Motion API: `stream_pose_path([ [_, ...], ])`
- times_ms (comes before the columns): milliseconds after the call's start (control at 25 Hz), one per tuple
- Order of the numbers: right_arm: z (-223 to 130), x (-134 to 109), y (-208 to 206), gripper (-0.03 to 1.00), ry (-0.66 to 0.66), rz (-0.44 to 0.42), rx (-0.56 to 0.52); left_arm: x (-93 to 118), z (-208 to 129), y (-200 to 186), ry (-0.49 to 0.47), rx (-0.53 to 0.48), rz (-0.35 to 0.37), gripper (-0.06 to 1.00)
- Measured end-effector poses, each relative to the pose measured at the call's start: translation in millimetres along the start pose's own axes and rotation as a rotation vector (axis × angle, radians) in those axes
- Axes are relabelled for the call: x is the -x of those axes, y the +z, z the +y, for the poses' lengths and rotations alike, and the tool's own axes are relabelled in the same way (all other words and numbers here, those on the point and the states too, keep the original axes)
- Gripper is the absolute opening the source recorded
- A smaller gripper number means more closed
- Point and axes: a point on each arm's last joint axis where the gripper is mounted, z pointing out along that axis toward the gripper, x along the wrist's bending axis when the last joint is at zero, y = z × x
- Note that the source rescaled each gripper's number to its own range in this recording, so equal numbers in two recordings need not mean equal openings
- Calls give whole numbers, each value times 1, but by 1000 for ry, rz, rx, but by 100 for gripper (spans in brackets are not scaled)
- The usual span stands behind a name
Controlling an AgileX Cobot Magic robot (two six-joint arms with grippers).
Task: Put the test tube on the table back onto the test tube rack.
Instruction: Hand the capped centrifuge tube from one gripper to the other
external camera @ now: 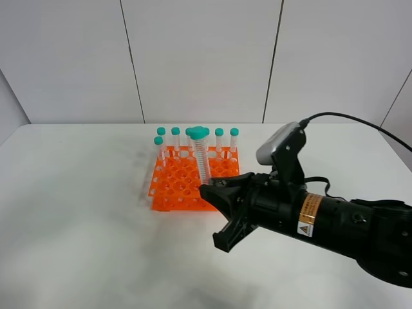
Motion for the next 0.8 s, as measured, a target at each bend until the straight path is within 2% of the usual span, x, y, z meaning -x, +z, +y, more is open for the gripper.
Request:
stream_pose_path([
  [320,2,-4,-36,0,-19,-15,51,0,0,0,0,0,0,100],
  [800,-1,-5,-39,0,-23,-16,34,0,0,0,12,-1,-17,100],
])
